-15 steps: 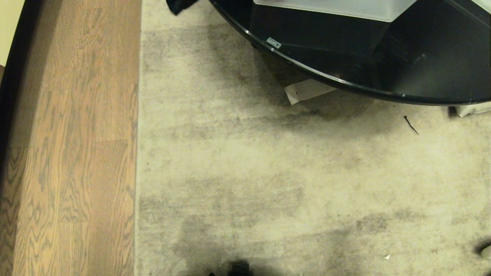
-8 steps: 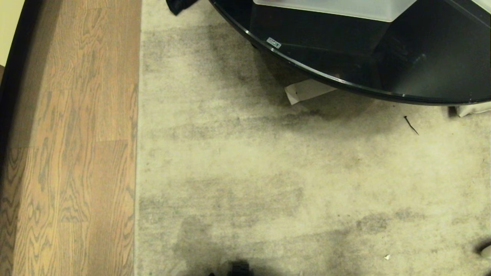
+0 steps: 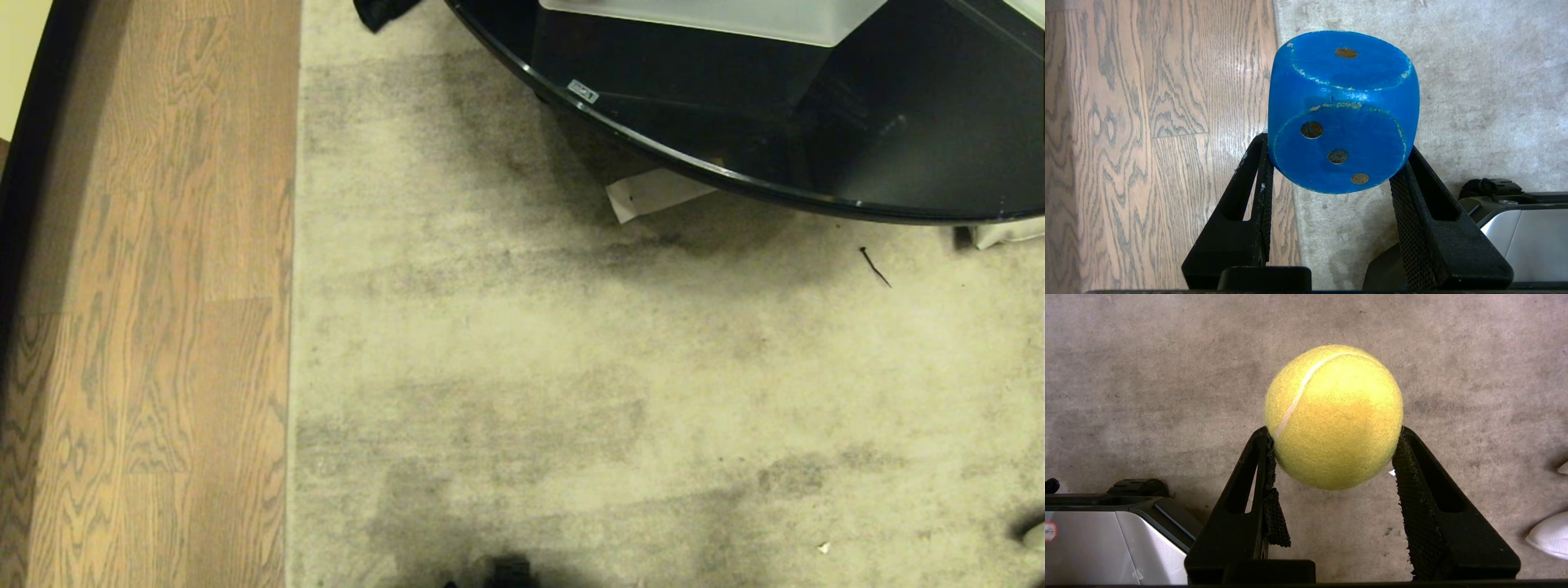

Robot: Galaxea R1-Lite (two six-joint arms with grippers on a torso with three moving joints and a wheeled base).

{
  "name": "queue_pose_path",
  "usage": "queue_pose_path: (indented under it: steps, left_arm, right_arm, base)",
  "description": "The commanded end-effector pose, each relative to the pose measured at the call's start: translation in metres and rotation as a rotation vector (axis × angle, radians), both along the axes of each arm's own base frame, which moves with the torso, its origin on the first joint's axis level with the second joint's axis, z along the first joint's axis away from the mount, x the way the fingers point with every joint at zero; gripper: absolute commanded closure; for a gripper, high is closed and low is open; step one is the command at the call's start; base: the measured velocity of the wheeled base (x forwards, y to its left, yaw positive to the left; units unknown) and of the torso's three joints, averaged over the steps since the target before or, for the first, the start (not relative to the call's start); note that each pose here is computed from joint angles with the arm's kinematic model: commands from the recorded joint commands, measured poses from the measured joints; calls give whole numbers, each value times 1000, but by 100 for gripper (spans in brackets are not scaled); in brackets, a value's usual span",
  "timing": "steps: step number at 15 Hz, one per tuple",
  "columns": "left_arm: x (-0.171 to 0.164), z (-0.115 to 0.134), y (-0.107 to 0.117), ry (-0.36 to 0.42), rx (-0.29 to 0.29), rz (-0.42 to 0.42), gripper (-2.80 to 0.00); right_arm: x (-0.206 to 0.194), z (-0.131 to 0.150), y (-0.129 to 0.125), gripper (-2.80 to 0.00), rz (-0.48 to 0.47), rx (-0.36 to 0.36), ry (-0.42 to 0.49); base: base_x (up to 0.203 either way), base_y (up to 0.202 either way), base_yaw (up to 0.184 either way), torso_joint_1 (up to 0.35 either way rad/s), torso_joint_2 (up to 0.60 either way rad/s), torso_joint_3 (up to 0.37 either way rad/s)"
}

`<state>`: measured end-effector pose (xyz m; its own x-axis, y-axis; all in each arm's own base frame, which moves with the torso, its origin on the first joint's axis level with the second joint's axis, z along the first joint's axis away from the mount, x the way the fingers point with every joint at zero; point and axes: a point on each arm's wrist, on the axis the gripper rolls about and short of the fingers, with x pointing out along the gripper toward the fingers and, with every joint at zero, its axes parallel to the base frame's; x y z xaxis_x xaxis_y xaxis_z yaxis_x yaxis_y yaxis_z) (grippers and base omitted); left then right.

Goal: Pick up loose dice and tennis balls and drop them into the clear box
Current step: Put the toys in the box

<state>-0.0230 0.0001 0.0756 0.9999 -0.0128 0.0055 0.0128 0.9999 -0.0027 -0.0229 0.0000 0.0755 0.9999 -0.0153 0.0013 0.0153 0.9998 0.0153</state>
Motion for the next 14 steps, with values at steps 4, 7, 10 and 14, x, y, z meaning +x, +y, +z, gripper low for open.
queue_pose_path:
  steps: [4, 7, 10, 14]
  left_arm:
    - [0, -2, 0, 10, 111, -10, 0]
    - [0, -1, -1, 4, 135, -47, 0]
    - [0, -1, -1, 3, 120, -44, 0]
    - [0, -1, -1, 4, 43, -23, 0]
  right_arm:
    - [0, 0, 0, 0, 0, 0, 1]
    - [0, 0, 0, 0, 0, 0, 0]
    - [0, 0, 0, 0, 0, 0, 0]
    - [0, 0, 0, 0, 0, 0, 0]
  base:
    - [0, 0, 0, 0, 0, 0]
    - [0, 0, 0, 0, 0, 0]
    - [0, 0, 0, 0, 0, 0]
    - [0, 0, 0, 0, 0, 0]
